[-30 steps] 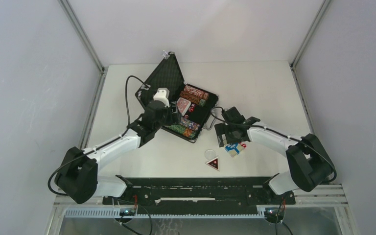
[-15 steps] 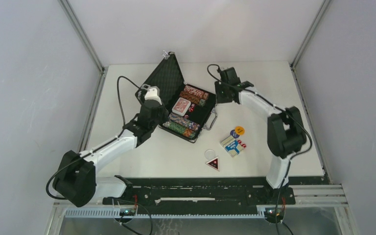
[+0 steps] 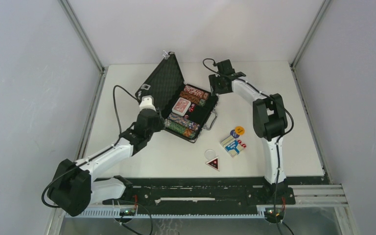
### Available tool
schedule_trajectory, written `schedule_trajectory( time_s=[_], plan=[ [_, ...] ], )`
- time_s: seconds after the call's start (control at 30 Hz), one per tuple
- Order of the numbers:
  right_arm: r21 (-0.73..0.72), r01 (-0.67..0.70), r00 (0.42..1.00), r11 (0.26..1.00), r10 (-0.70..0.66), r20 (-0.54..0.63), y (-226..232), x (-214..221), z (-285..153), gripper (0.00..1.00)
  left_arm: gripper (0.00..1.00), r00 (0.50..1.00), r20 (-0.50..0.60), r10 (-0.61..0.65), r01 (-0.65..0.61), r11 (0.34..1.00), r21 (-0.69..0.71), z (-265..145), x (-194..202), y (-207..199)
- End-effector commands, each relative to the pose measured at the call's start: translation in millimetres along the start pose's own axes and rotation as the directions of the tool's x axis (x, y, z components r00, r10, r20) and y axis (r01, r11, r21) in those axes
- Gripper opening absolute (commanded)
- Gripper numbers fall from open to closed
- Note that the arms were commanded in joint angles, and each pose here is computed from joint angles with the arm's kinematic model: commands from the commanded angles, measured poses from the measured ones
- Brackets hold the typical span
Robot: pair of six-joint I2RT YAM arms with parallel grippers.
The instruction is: Pack up texas hold em set
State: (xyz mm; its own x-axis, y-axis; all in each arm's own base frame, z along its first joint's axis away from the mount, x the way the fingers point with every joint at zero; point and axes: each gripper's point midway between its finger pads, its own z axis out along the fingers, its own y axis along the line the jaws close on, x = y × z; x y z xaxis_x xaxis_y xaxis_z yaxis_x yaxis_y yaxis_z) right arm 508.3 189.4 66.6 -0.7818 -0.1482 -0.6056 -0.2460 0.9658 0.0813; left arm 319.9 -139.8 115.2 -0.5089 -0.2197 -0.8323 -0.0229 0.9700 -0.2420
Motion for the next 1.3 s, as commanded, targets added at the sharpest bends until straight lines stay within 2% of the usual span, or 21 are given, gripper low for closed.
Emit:
schedule_trajectory(
  time_s=[0.0, 0.17, 0.37, 0.7, 1.1, 1.27],
  plan=[
    [-0.017, 0.028, 0.999, 0.999, -0.027, 0.029, -1.5, -13.5, 6.2, 0.66, 0.45, 0.998, 0.054, -0.038, 0.038, 0.999, -0.014, -3.3, -13.3, 4.9],
    [-0.046, 0.002, 1.0, 0.999, -0.002, -0.001, 2.3, -7.7, 16.3, 0.6, 0.46, 0.998, 0.055, -0.038, 0.039, 0.999, -0.021, -1.7, -14.2, 6.1],
    [-0.045, -0.004, 0.999, 0.999, 0.002, -0.04, 2.6, -1.4, 20.2, 0.47, 0.47, 0.997, 0.051, -0.057, 0.06, 0.997, -0.056, 0.7, -13.1, 16.6],
    [-0.033, -0.032, 0.995, 0.999, 0.028, -0.097, -3.4, 18.7, 13.2, 0.01, 0.47, 0.992, 0.027, -0.124, 0.126, 0.983, -0.13, 13.7, -17.7, 41.9],
    [-0.007, -0.083, 0.978, 0.997, 0.08, -0.191, -13.2, 61.2, -4.6, 0.0, 0.47, 0.987, 0.034, -0.155, 0.159, 0.971, -0.179, 23.1, -24.9, 57.6],
    [-0.01, -0.114, 0.976, 0.993, 0.11, -0.19, -13.0, 81.2, -17.2, 0.0, 0.47, 0.987, 0.037, -0.159, 0.163, 0.969, -0.187, 35.7, -30.2, 57.2]
  ],
)
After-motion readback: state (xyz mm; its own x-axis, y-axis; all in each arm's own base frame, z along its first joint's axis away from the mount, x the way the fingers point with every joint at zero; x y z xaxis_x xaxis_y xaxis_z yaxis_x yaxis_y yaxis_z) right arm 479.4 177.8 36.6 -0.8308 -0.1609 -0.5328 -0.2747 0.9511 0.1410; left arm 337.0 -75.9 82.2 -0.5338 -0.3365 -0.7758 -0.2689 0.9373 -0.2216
